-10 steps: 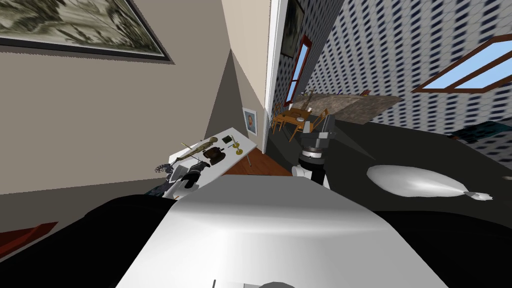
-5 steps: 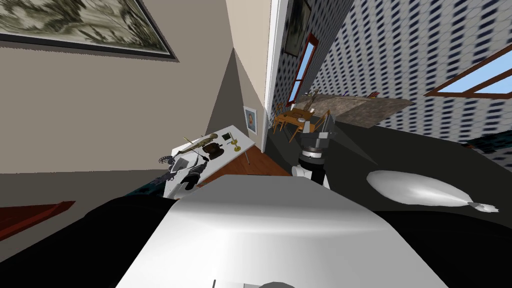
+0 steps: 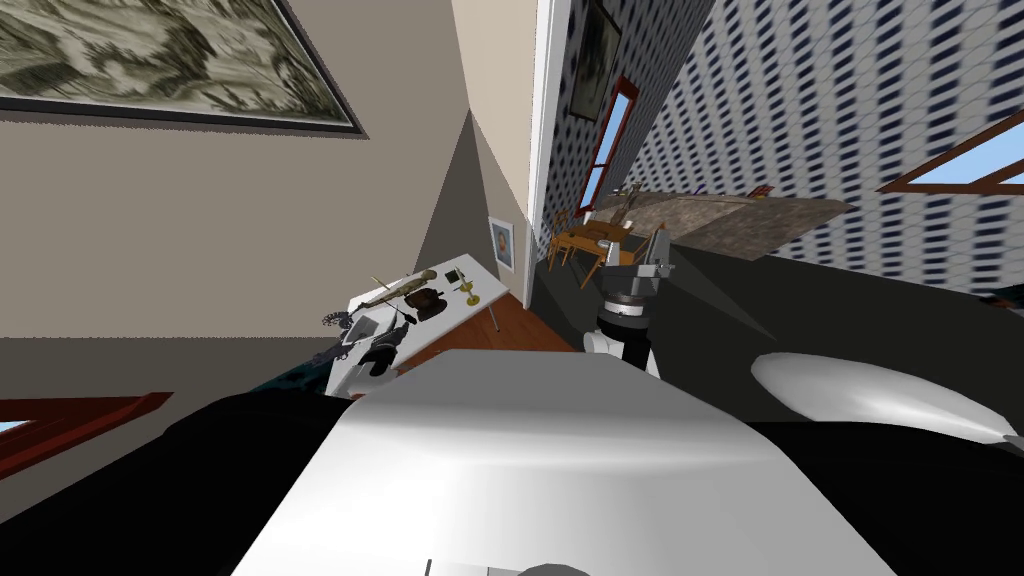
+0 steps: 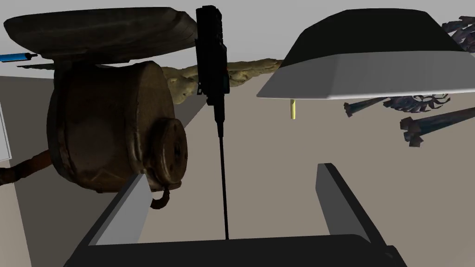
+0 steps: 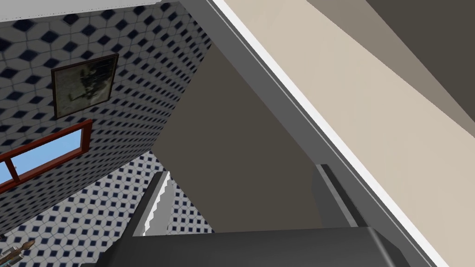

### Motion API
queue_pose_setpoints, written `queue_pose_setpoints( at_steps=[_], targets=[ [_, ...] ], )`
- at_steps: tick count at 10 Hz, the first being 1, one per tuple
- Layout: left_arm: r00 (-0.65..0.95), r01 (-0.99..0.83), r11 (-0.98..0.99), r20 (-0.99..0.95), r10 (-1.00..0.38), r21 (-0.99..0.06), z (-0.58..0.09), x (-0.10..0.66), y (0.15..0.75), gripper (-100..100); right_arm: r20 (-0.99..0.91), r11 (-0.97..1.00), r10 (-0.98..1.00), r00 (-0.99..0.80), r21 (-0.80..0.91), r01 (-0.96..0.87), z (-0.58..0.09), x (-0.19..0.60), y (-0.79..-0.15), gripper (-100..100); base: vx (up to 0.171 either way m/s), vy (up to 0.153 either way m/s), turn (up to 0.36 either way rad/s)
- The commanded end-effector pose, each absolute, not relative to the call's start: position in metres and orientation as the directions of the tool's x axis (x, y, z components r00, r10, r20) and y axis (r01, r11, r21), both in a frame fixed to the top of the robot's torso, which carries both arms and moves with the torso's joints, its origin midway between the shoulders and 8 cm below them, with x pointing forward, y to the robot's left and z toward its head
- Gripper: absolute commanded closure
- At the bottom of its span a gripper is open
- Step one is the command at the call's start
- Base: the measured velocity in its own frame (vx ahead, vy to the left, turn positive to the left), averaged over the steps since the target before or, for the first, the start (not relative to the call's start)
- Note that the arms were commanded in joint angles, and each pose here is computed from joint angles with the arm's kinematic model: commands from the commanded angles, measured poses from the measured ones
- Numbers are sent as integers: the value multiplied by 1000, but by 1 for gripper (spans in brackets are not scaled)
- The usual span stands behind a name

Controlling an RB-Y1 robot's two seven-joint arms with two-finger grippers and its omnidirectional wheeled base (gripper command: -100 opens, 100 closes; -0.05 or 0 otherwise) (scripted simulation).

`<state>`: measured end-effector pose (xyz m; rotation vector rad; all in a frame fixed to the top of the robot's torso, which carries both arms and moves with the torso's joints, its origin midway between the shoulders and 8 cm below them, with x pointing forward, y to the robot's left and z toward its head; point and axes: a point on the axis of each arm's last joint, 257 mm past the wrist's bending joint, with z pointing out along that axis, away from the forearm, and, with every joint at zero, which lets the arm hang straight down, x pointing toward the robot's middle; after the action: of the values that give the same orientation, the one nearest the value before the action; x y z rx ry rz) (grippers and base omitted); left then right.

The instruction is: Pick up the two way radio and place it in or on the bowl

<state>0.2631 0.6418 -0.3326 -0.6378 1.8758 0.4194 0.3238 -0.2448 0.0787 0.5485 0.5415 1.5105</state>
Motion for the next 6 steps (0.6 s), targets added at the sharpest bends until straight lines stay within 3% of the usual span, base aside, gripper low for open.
queue_pose_setpoints(
  at_steps=[1,3,4,5,6],
  targets=[
    [-277,-613,790,-936,-216,-1,-324,271,652,-100,7,-10,1000,-7,641,-768,79,324,-245,0,186,65,-12],
    [-268,-623,782,-939,-217,-3,-322,273,656,-100,7,-10,1000,-7,641,-768,79,324,-245,0,168,100,-15],
    [-270,-619,785,-938,-216,-3,-322,273,654,-100,7,-10,1000,-7,641,-768,79,324,-245,0,70,51,-12],
    [-270,-620,785,-938,-216,-2,-322,273,655,0,7,-10,1000,-7,641,-768,79,324,-245,0,14,10,-2],
    [-269,-619,785,-939,-216,-3,-322,274,655,-100,7,-10,1000,-7,641,-768,79,324,-245,0,7,4,-1]
  ],
)
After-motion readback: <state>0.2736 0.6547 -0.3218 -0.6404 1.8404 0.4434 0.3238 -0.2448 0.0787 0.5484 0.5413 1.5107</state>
